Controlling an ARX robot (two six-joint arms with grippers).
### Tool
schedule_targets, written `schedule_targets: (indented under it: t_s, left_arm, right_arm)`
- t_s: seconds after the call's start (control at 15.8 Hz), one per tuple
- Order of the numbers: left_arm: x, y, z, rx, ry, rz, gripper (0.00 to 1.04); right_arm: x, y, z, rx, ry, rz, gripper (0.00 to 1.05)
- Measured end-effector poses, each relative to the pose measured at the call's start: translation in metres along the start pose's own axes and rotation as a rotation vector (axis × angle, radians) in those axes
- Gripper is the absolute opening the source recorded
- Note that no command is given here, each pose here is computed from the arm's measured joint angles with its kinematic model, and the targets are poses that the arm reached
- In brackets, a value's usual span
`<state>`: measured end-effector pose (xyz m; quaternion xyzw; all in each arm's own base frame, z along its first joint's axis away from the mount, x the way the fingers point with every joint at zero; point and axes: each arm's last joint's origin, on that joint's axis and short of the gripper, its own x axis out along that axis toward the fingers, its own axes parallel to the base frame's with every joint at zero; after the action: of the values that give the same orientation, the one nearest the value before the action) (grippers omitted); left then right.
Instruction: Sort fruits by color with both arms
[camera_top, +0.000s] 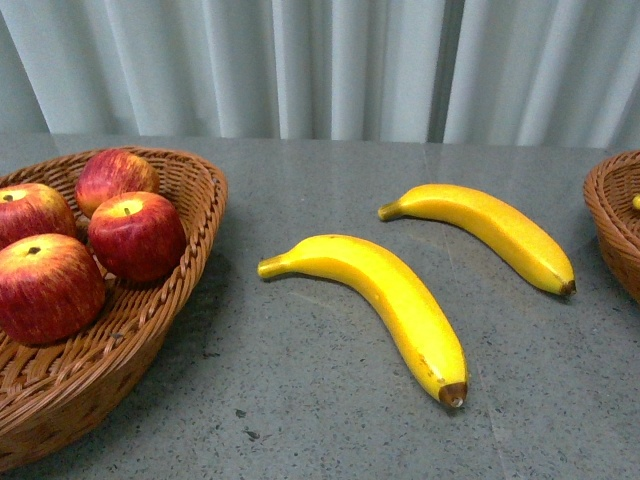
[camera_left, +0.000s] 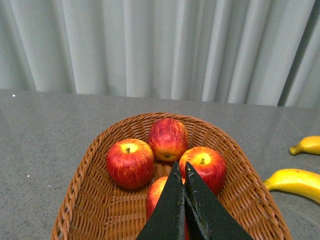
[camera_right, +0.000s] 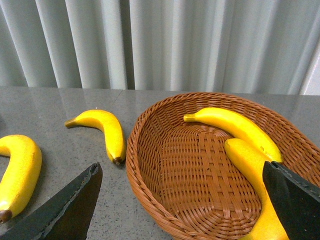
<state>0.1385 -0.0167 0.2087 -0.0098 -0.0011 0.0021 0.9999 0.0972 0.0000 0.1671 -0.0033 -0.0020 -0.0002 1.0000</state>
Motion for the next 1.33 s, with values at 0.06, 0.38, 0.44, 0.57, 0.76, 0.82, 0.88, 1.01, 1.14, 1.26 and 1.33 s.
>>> schedule_targets:
  t_s: [0.06, 0.38, 0.44, 0.57, 0.76, 0.82, 0.88, 1.01, 1.14, 1.26, 1.33]
  left_arm:
    - [-0.003, 0.003, -0.005, 0.003, -0.001, 0.002, 0.01]
    - [-0.016, 0.017, -0.023, 0.006, 0.002, -0.002, 0.01]
    - [-0.018, 0.017, -0.025, 0.006, 0.005, -0.009, 0.01]
    - [-0.022, 0.017, -0.030, 0.006, 0.006, -0.005, 0.01]
    - [-0.026, 0.017, -0.036, 0.006, -0.019, -0.006, 0.01]
    - [-0.027, 0.017, -0.038, 0.006, -0.005, -0.004, 0.01]
    - [-0.028, 0.017, -0.037, 0.006, -0.011, -0.006, 0.01]
    - [-0.030, 0.017, -0.037, 0.006, -0.013, -0.006, 0.01]
    - [-0.033, 0.017, -0.039, 0.006, 0.004, -0.004, 0.01]
    - [-0.041, 0.017, -0.038, 0.007, -0.022, -0.006, 0.01]
    - [-0.041, 0.018, -0.041, 0.008, 0.001, -0.005, 0.01]
  right_arm:
    - [0.000, 0.000, 0.000, 0.000, 0.000, 0.000, 0.98]
    - [0.000, 0.000, 0.000, 0.000, 0.000, 0.000, 0.98]
    - [0.000, 0.000, 0.000, 0.000, 0.000, 0.000, 0.98]
    - [0.000, 0.000, 0.000, 0.000, 0.000, 0.000, 0.98]
    - [0.000, 0.000, 0.000, 0.000, 0.000, 0.000, 0.98]
    - [0.000, 0.000, 0.000, 0.000, 0.000, 0.000, 0.98]
    - [0.000, 0.000, 0.000, 0.000, 0.000, 0.000, 0.98]
    - [0.000, 0.000, 0.000, 0.000, 0.000, 0.000, 0.98]
    - [0.000, 0.000, 0.000, 0.000, 0.001, 0.000, 0.98]
    - [0.000, 0.000, 0.000, 0.000, 0.001, 0.000, 0.98]
    - [0.000, 0.000, 0.000, 0.000, -0.001, 0.000, 0.98]
